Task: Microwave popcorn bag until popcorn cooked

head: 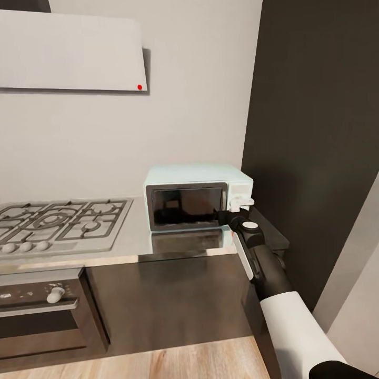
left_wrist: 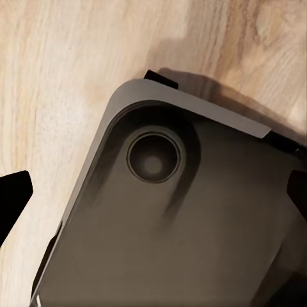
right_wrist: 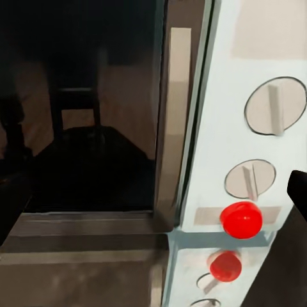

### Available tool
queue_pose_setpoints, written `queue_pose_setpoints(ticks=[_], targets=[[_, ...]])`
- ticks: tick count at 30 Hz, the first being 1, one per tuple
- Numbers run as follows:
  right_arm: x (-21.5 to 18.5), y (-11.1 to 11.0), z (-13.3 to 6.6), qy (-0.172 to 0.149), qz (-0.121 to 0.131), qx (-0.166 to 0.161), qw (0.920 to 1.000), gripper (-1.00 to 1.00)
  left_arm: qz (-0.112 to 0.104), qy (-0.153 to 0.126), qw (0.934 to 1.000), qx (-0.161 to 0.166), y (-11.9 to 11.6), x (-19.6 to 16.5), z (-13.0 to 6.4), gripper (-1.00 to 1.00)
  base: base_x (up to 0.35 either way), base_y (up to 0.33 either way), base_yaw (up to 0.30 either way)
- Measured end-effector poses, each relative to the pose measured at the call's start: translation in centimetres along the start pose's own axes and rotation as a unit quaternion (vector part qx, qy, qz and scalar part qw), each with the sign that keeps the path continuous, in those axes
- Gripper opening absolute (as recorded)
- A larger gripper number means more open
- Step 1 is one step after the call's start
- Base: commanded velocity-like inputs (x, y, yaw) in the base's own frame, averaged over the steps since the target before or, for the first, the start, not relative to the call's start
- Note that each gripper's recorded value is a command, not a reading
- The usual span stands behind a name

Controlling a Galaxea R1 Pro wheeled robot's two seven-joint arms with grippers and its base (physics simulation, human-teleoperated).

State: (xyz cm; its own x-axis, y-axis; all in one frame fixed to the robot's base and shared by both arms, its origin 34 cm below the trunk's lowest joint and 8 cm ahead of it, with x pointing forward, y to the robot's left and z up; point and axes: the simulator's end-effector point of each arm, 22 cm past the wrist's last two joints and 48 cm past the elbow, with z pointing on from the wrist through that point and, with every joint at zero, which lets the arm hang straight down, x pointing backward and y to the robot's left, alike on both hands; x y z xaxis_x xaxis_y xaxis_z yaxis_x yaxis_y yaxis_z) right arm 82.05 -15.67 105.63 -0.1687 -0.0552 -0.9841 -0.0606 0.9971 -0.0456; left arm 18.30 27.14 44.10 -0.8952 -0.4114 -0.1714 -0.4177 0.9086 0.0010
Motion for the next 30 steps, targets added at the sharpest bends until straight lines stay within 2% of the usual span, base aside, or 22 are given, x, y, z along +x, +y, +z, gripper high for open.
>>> queue_pose_setpoints(ticks=[8, 11, 16, 21, 30], targets=[[-0.2, 0.0, 0.2, -0.009, 0.007, -0.001, 0.9999, 1.0, 0.0, 0.0, 1.0, 0.0, 0.0, 0.0, 0.0, 1.0, 0.001, 0.0, 0.0], [0.9, 0.4, 0.5, -0.001, 0.008, -0.003, 1.0, 1.0, 0.0, 0.0, 1.0, 0.0, 0.0, 0.0, 0.0, 1.0, 0.0, 0.0, 0.0], [0.8, 0.3, 0.8, -0.011, 0.01, -0.002, 0.9999, 1.0, 0.0, 0.0, 1.0, 0.0, 0.0, 0.0, 0.0, 1.0, 0.0, 0.0, 0.0], [0.8, 0.3, 0.8, -0.012, 0.011, -0.001, 0.9999, 1.0, -0.007, -0.001, 1.0, -0.002, 0.1, 0.0, 0.0, 1.0, 0.002, 0.0, 0.0], [0.8, 0.2, 0.8, -0.012, 0.01, -0.001, 0.9999, 1.0, -0.003, 0.0, 1.0, -0.001, 0.0, 0.0, 0.0, 1.0, 0.199, 0.0, 0.0]])
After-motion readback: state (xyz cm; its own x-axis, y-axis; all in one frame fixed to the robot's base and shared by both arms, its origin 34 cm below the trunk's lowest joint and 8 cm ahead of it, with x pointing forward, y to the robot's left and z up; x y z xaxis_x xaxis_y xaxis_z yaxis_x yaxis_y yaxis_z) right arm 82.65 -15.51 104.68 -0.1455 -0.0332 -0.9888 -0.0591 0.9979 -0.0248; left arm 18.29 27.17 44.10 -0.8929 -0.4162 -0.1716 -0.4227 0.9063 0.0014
